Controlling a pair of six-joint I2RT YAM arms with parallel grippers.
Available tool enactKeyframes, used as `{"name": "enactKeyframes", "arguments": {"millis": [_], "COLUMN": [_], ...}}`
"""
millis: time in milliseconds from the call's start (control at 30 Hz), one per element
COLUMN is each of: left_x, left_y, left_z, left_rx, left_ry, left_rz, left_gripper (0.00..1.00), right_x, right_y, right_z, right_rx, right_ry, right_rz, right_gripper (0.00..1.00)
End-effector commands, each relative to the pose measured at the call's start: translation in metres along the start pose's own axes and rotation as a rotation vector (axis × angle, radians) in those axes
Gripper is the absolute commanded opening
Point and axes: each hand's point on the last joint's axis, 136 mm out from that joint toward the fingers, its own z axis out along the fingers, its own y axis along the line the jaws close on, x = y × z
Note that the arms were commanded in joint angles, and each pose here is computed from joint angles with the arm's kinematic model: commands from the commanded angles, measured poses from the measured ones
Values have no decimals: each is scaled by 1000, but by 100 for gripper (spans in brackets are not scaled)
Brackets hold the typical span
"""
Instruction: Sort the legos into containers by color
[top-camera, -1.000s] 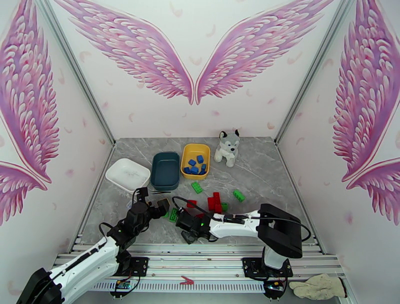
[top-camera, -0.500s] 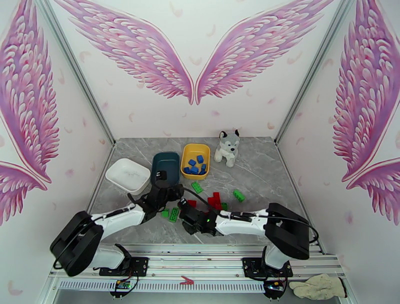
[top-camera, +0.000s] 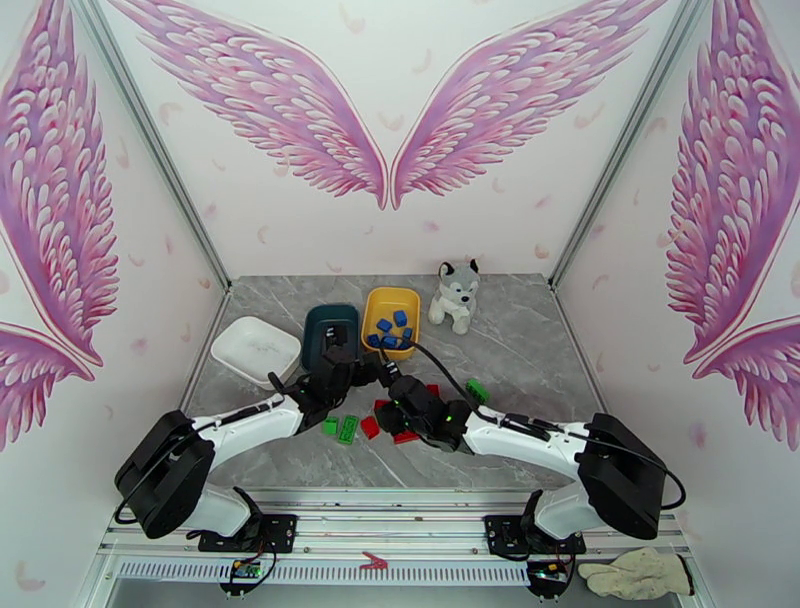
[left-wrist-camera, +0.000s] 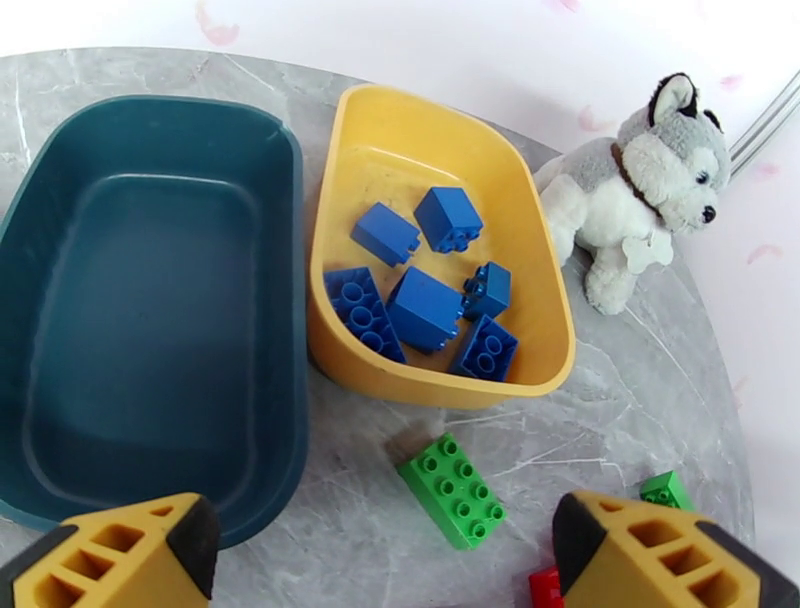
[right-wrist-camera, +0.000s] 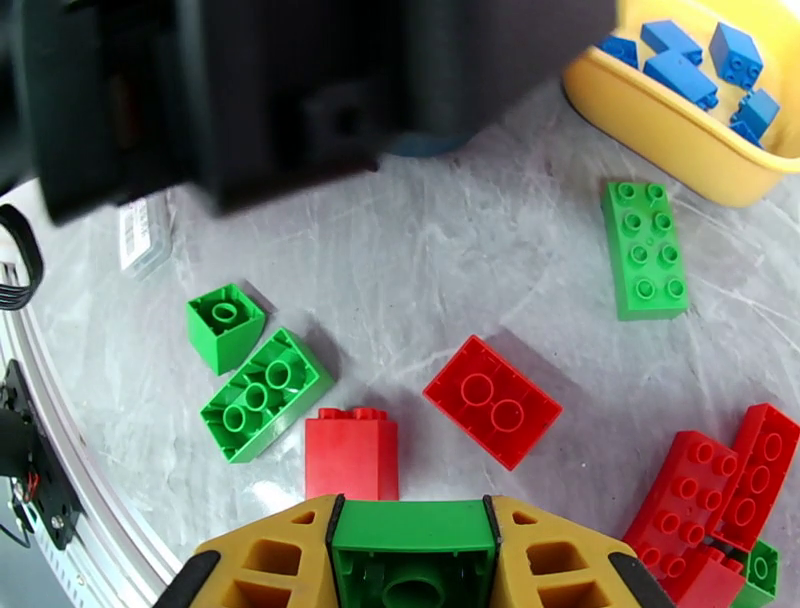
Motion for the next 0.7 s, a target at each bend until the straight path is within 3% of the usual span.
{"name": "enactKeyframes", "arguments": {"millis": [0, 300, 667], "left_x": [-1, -17, -21], "left_y": [19, 67, 106], "left_z": [-5, -49, -39], "left_rx": [-40, -53, -60], "left_ry": [-7, -109, -114], "left_rz": [19, -37, -135], "left_gripper": [94, 99, 99], "right_x": [-27, -102, -171], "right_y": [11, 32, 48], "right_z": [4, 32, 75], "right_rx": [-29, 22, -3], "right_ry": [-32, -45, -59], "right_rz": [35, 20, 52], "right_gripper": [18, 15, 14]}}
